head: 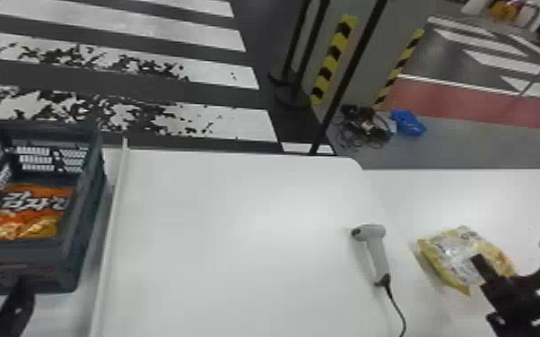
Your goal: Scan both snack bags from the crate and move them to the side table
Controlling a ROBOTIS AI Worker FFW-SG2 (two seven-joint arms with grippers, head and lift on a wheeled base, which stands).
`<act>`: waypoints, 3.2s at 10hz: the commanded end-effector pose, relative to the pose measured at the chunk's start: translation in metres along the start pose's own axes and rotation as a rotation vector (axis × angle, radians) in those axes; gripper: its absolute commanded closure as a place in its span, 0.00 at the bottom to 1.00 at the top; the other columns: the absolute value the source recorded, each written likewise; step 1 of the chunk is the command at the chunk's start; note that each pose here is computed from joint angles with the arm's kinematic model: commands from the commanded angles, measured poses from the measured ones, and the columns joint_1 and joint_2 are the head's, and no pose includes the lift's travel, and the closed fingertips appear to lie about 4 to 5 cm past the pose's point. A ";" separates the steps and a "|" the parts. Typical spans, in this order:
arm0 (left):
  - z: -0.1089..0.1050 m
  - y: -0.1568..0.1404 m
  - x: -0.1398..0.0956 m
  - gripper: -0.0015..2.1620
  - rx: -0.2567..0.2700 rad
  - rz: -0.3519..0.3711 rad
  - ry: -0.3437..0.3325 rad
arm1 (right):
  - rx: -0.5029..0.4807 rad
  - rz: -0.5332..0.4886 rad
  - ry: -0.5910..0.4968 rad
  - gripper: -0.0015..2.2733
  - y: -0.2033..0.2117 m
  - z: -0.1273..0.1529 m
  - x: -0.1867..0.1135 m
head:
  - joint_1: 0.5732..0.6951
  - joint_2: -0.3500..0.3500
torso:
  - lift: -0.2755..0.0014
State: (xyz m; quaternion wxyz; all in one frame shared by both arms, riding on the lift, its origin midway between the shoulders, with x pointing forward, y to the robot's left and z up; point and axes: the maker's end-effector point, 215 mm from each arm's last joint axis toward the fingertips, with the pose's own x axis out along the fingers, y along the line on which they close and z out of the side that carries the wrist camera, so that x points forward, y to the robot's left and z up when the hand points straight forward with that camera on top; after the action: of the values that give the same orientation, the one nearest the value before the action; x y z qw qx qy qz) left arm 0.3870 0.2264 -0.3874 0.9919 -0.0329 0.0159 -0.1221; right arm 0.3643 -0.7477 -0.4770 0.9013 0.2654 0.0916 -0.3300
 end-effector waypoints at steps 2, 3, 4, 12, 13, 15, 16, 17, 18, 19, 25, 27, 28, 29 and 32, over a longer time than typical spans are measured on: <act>-0.001 0.000 -0.001 0.04 -0.001 0.000 0.002 | -0.031 0.015 -0.074 0.02 0.004 0.024 -0.007 | 1.00 0.00 | 0.64; 0.000 0.001 -0.001 0.04 -0.002 0.002 0.001 | -0.048 0.037 -0.110 0.02 0.015 0.037 -0.012 | 1.00 0.00 | 0.64; 0.000 -0.001 -0.001 0.04 -0.003 -0.001 0.000 | -0.063 0.074 -0.136 0.03 0.033 0.043 -0.020 | 1.00 0.00 | 0.64; 0.006 0.001 -0.002 0.04 -0.004 0.006 -0.017 | -0.492 0.498 -0.249 0.03 0.282 -0.045 -0.149 | 1.00 0.00 | 0.64; 0.007 0.002 -0.002 0.04 -0.001 0.006 -0.017 | -0.516 0.548 -0.271 0.03 0.306 -0.055 -0.172 | 1.00 0.00 | 0.64; 0.007 0.003 -0.002 0.04 -0.002 0.008 -0.017 | -0.544 0.616 -0.306 0.03 0.347 -0.087 -0.213 | 1.00 0.11 | 0.64; 0.007 0.002 -0.001 0.04 -0.001 0.007 -0.018 | -0.540 0.628 -0.315 0.03 0.359 -0.102 -0.226 | 1.00 0.18 | 0.64; 0.008 0.002 -0.001 0.04 0.002 0.005 -0.019 | -0.518 0.650 -0.320 0.03 0.367 -0.112 -0.236 | 1.00 0.24 | 0.64; 0.008 0.003 -0.002 0.04 0.002 0.007 -0.018 | -0.504 0.648 -0.321 0.03 0.369 -0.124 -0.242 | 1.00 0.27 | 0.64; 0.009 0.003 -0.002 0.04 0.003 0.007 -0.019 | -0.504 0.641 -0.329 0.03 0.372 -0.135 -0.247 | 1.00 0.31 | 0.64; 0.015 -0.010 0.004 0.04 -0.010 -0.010 -0.022 | -0.496 0.636 -0.282 0.03 0.354 -0.173 -0.258 | 1.00 0.37 | 0.64; 0.028 -0.016 0.005 0.04 -0.005 -0.027 -0.026 | -0.505 0.630 -0.255 0.03 0.349 -0.181 -0.256 | 1.00 0.35 | 0.64; 0.042 -0.019 0.006 0.04 -0.006 -0.036 -0.032 | -0.507 0.627 -0.245 0.03 0.347 -0.184 -0.255 | 1.00 0.35 | 0.64; 0.062 -0.019 0.007 0.04 0.000 -0.039 -0.053 | -0.508 0.622 -0.230 0.03 0.345 -0.187 -0.253 | 1.00 0.34 | 0.64; 0.078 0.019 0.036 0.04 0.030 -0.002 -0.002 | -0.513 0.624 -0.211 0.03 0.344 -0.193 -0.253 | 1.00 0.37 | 0.64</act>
State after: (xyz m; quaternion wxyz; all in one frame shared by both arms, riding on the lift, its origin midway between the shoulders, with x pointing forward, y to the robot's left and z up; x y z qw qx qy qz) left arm 0.4214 0.2377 -0.3108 0.9921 -0.0204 0.0029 -0.1237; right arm 0.3944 -0.2853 -0.4097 0.9993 0.0116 -0.0072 -0.0334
